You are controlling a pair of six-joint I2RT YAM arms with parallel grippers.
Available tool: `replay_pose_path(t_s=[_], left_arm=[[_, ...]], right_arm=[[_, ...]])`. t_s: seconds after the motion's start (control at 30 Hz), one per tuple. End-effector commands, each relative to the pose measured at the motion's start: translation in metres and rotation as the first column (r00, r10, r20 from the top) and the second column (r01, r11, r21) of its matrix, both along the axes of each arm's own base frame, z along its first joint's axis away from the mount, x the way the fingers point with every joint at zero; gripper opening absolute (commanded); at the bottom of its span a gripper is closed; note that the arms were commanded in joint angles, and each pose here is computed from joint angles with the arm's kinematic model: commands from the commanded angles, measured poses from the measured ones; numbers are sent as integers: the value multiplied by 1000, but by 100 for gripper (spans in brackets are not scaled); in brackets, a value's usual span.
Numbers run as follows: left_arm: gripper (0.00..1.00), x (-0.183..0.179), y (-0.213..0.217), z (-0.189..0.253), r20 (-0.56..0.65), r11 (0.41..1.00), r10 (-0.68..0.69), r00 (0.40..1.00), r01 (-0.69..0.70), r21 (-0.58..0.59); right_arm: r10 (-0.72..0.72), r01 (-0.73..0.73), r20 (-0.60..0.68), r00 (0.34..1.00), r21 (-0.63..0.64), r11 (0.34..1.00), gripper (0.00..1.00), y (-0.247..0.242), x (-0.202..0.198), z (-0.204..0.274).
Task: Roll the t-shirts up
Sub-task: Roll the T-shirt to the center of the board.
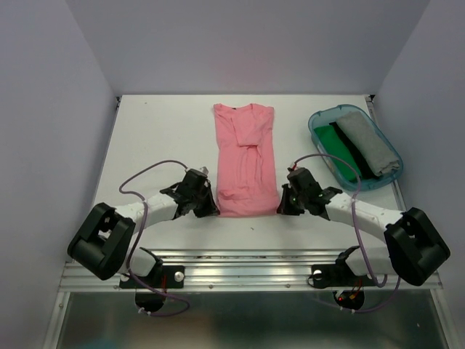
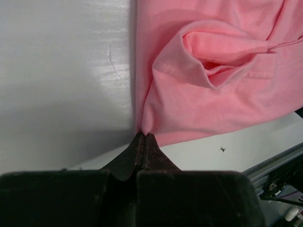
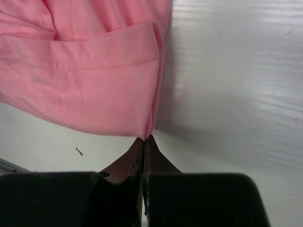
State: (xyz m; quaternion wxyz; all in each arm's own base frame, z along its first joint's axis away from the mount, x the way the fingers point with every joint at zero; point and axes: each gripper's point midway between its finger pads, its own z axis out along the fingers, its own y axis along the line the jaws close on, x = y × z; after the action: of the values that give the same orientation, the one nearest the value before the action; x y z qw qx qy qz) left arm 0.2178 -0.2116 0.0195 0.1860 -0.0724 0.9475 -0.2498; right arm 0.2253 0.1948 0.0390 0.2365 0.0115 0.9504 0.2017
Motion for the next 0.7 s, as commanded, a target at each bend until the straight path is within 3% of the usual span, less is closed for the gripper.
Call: replay_pose_path(t_s=[0.0, 0.13, 0.23, 0.67], left_arm=[[0, -15, 7, 2, -24, 1000, 1, 1000, -1, 5], [0, -20, 8, -1, -42, 1000, -3, 999, 3, 2], [0, -21, 6, 3, -36, 1000, -9, 999, 8, -7], [0, -21, 1, 24, -60, 1000, -1, 998, -1, -25]], right_arm=[[43, -42, -40, 998, 21, 999, 1, 9, -21, -1], [62, -61, -48, 997, 6, 998, 5, 12, -27, -2], [52, -52, -18, 998, -2, 999, 1, 11, -20, 6], [39, -39, 6, 999, -10, 999, 1, 13, -14, 24]])
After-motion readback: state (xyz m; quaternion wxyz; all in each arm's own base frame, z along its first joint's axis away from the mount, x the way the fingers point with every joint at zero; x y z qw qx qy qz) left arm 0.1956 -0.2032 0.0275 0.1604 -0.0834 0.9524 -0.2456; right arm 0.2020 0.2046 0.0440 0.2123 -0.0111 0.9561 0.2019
